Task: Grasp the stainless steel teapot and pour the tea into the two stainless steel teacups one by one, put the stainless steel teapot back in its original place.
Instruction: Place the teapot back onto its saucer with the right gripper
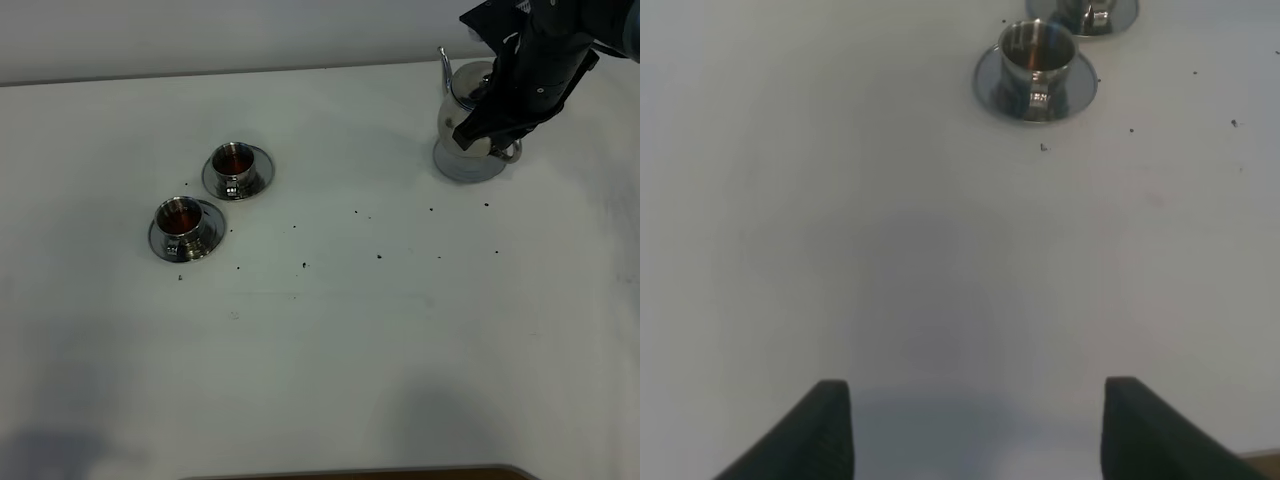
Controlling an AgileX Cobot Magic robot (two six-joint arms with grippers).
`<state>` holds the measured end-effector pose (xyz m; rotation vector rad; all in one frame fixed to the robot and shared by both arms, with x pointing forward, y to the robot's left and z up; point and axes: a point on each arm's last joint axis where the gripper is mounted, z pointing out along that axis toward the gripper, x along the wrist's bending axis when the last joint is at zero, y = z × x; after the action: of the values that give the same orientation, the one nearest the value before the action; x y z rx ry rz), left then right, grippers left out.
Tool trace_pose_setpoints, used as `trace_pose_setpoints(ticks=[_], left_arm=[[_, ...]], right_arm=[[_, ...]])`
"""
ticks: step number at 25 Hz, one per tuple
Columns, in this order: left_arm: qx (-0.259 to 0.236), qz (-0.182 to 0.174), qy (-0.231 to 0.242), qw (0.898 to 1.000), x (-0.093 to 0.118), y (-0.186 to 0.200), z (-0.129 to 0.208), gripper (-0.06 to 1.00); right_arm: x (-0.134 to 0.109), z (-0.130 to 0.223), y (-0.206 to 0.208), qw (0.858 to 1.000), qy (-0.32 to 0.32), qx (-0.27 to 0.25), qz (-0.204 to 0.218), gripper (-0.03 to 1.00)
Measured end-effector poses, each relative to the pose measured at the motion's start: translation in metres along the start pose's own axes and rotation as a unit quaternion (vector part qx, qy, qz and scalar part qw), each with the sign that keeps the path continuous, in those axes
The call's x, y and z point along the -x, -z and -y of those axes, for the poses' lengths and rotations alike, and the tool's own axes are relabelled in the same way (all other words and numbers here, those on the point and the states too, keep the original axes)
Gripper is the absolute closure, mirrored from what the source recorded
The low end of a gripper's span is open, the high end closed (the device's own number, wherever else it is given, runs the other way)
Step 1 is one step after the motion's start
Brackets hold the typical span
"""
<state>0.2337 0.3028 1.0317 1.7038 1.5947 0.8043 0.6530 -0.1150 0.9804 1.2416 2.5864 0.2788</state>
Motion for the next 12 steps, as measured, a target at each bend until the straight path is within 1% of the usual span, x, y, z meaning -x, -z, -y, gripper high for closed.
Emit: trace_pose_setpoints(ticks=[2,8,12], left_arm=[[0.000,0.000,0.000,1.000,0.000,0.000,0.000,0.36],[0.000,0.000,0.000,1.000,0.000,0.000,0.000,0.36],[0.000,0.000,0.000,1.000,0.000,0.000,0.000,0.36]], right_arm=[[-0.001,0.001,-0.005,1.000,0.000,0.007,0.000,0.78],[-0.001,0.003,-0.024,1.000,0.010,-0.002,0.008,0.78],[0.003,0.004,-0.029,1.000,0.011,-0.003,0.014,0.78]])
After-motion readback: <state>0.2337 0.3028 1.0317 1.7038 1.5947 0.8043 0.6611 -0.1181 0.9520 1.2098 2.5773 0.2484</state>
